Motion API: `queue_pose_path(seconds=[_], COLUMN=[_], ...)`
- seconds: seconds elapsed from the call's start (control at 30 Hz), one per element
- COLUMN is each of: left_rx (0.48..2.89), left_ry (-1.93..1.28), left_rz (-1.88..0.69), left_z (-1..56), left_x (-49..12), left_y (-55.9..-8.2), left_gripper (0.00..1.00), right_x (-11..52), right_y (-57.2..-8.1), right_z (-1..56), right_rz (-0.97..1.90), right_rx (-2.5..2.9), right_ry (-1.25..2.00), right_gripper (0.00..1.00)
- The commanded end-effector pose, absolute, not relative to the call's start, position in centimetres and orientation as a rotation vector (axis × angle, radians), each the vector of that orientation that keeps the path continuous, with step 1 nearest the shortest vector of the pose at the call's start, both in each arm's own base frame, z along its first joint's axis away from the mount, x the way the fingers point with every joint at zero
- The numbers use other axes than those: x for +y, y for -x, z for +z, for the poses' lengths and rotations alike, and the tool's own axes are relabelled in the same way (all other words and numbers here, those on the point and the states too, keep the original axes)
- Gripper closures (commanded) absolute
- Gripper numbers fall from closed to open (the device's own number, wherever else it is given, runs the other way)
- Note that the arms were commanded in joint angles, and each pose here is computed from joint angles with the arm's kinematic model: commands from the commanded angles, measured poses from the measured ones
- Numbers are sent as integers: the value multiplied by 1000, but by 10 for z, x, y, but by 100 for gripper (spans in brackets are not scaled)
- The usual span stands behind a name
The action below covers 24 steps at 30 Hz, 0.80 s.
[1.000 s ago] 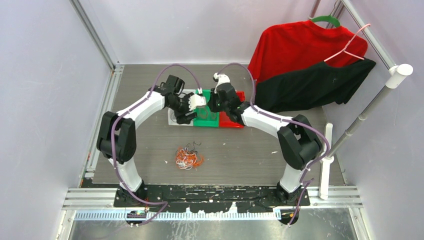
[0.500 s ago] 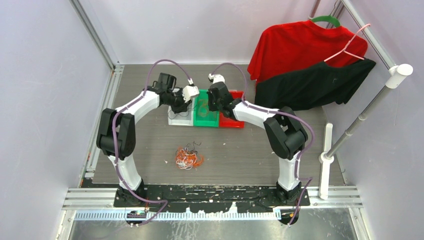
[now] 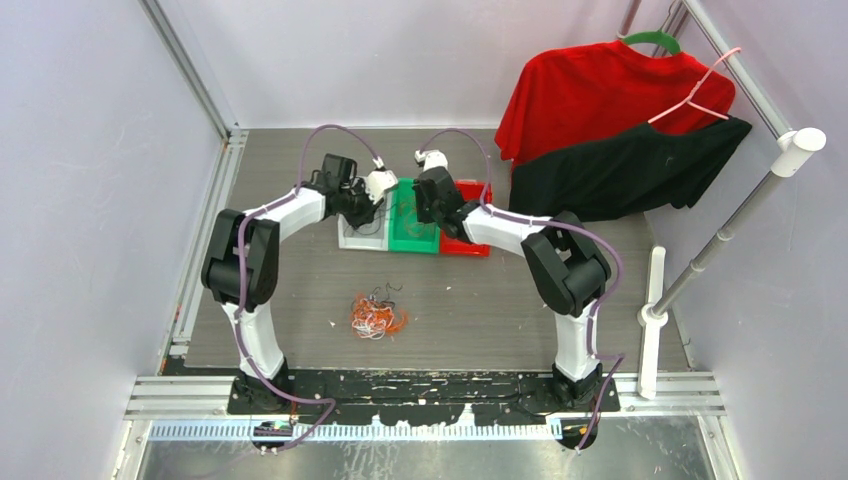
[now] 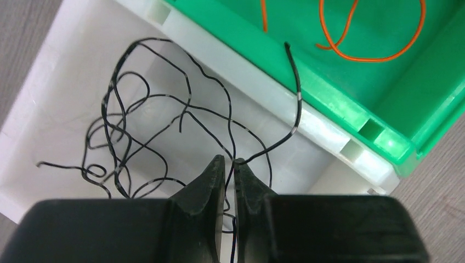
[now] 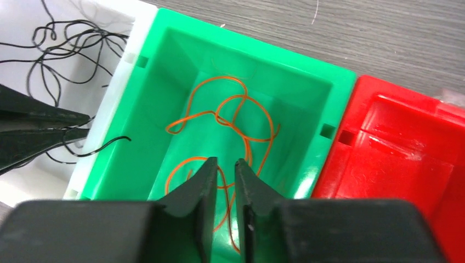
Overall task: Untangle the cables
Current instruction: Adjust the cable in the bin.
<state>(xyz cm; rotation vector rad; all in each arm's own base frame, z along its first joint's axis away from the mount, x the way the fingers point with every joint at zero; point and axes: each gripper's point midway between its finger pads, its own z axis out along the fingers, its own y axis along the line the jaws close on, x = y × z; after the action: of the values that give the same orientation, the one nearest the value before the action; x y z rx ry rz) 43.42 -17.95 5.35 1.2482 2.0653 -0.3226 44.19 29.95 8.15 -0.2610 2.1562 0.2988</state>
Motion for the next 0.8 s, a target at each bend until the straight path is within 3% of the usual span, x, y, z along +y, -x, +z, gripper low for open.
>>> queue_pose_path(seconds=[0.0, 0.1, 0.2, 0.4, 0.5, 0.6, 0.77], left_rx=[2077, 2102, 2101, 2067, 2057, 2028, 1957], left_ry=[-1103, -994, -939, -1042, -1068, -1114, -1212], left_rz=[-370, -515, -624, -690, -711, -731, -712], left_z=[66, 82, 97, 110, 118, 127, 142], left_x=[-182, -187, -190, -189, -188, -189, -192], left_y=[-445, -443, -440, -419, -413, -408, -409], left_gripper=[88, 87, 84, 48, 39, 37, 49], right_x=[304, 316, 328, 335, 337, 336, 327], right_y=[-445, -439, -434, -430, -430, -431, -430], right_z=[125, 154, 174, 186, 188, 190, 192], right_rz=[371, 494, 590, 679, 715, 730, 733], right_rx=[2041, 1974, 1927, 1912, 1912, 1912, 1903], right_ry=[252, 262, 289, 256, 216, 184, 139], right_gripper=[68, 54, 48, 47, 48, 51, 53])
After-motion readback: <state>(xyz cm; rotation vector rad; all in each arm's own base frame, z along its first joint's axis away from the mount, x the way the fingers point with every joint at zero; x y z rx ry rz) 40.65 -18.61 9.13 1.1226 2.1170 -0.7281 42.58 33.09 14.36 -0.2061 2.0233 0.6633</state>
